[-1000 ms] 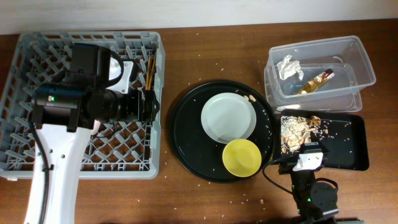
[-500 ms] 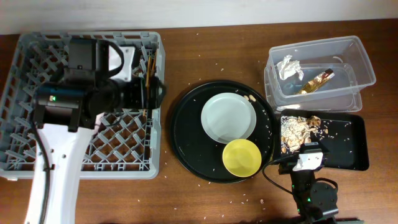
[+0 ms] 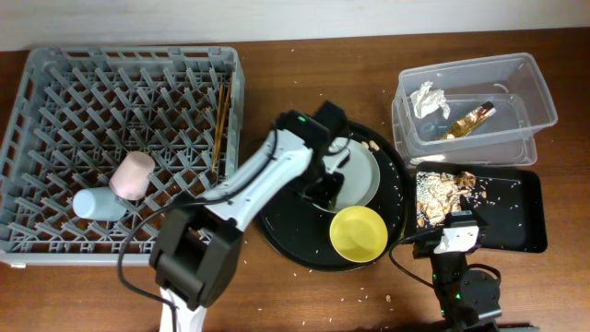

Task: Sort waste into correct bins and load items into the dishwasher rack

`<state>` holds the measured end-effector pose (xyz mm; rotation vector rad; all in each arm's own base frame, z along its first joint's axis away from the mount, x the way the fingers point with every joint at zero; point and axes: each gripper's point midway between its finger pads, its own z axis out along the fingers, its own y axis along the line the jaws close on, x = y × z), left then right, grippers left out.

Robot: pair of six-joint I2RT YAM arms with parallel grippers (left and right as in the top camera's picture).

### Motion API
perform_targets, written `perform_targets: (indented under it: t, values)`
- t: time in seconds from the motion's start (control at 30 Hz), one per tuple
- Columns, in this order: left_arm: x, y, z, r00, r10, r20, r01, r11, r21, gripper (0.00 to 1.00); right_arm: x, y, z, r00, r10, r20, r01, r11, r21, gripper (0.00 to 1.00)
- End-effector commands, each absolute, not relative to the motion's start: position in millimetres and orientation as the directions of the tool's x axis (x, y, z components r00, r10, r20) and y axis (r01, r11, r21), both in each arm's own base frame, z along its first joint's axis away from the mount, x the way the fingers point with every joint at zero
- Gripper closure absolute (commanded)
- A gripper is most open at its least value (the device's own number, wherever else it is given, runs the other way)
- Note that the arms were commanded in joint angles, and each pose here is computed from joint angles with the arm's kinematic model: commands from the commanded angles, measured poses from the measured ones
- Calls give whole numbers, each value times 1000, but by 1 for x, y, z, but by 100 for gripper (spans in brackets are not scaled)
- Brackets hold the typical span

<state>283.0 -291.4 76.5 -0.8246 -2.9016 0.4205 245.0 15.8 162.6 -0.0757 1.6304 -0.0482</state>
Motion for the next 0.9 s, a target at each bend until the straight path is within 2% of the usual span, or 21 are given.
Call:
perform_targets:
  t: [0.0, 0.1, 0.23, 0.27, 0.3, 0.37, 0.47, 0.53, 0.57, 0.6, 0.63, 0.67, 0.7, 0.87]
  values:
    - [258, -314, 76, -794, 608, 15, 571, 753, -326, 54, 245, 16, 159, -63, -83, -995, -20, 996, -81, 2]
    - [242, -310, 57, -758, 651, 47, 625, 744, -236, 54, 245, 16, 159, -63, -83, -995, -20, 996, -81, 2]
    - [236, -307, 33, -753, 656, 50, 630, 741, -233, 54, 245, 16, 159, -63, -83, -995, -20, 996, -81, 2]
    - [235, -306, 27, -753, 656, 50, 630, 741, -233, 59, 245, 16, 159, -63, -83, -995, -20, 996, -81, 2]
    - [234, -305, 25, -759, 649, 54, 622, 747, -236, 78, 245, 16, 159, -63, -83, -995, -20, 996, -81, 2]
    - [235, -311, 34, -768, 638, 46, 609, 751, -257, 100, 245, 16, 159, -63, -83, -995, -20, 996, -81, 2]
    - [253, -313, 89, -795, 606, 3, 585, 768, -260, 100, 245, 16, 159, -63, -83, -995, -20, 996, -81, 2]
    - [283, -287, 134, -833, 550, -62, 551, 813, -191, 100, 245, 16, 159, -63, -83, -995, -20, 996, -81, 2]
    - [308, -255, 159, -866, 487, -109, 496, 864, -82, 100, 245, 16, 159, -63, -83, -995, -20, 996, -81, 1]
    - [337, -208, 182, -909, 384, -163, 371, 923, 105, 100, 245, 16, 159, -63, -83, -995, -20, 996, -81, 2]
    - [357, -164, 201, -931, 290, -223, 225, 934, 276, 100, 245, 16, 159, -63, -83, -995, -20, 996, -81, 1]
    - [376, -98, 232, -932, 157, -327, -17, 882, 471, 100, 245, 16, 159, -63, -83, -995, -20, 996, -81, 2]
    - [385, -49, 251, -911, 73, -406, -192, 796, 574, 100, 245, 16, 159, -63, -83, -995, -20, 996, -81, 2]
    - [388, 82, 270, -816, -177, -550, -548, 541, 638, 100, 245, 16, 159, -63, -83, -995, -20, 996, -81, 2]
